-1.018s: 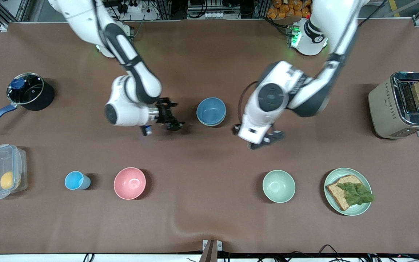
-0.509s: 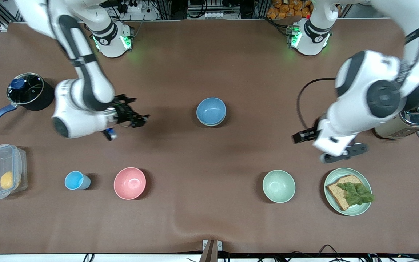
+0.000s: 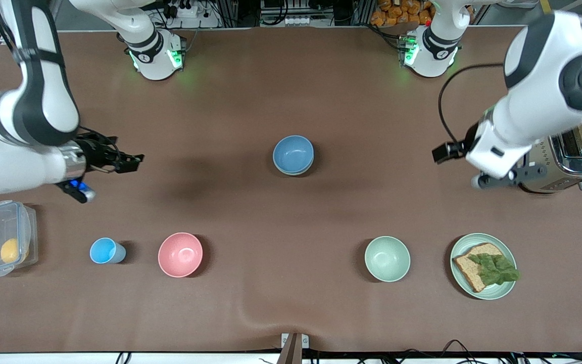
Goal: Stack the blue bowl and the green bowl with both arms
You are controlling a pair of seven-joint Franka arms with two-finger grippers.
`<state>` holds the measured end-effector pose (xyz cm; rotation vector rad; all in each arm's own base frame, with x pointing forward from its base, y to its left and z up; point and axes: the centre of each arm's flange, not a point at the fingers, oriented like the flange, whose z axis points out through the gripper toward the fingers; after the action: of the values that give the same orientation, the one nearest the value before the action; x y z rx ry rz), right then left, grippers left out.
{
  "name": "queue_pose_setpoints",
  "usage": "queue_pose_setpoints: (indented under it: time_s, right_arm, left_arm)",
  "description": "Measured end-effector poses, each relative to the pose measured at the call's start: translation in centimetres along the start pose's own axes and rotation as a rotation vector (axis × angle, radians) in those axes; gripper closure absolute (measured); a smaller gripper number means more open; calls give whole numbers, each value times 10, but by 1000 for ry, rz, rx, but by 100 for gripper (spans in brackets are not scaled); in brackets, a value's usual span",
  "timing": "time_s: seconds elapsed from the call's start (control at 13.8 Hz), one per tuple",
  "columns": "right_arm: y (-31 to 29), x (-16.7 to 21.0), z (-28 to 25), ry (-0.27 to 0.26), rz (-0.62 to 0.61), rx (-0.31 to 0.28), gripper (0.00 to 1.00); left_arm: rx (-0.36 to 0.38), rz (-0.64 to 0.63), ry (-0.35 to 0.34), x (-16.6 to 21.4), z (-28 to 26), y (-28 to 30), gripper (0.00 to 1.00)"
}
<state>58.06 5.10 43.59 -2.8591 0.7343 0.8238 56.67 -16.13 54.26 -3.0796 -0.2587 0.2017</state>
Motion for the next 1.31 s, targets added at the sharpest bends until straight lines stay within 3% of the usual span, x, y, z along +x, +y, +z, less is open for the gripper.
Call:
queue_pose_setpoints:
  time_s: [0.22,0.44,0.58,0.8,1.31]
  right_arm:
    - [13,-7,-40,97,-179,-44,0]
    - [26,-3,-59,139,-240,-46,0]
    - [25,-11,-77,182,-254,-33,0]
    - [22,-33,-113,294,-279,0,0]
    - [29,-65,-173,468,-327,68,0]
  left_arm:
    - [0,90,35,-7,-19,-25,0]
    - [-4,163,66,3,-36,-76,0]
    - [-9,176,94,-1,-50,-86,0]
    - [-13,198,123,-10,-69,-75,0]
    - [-13,212,88,-18,-75,-74,0]
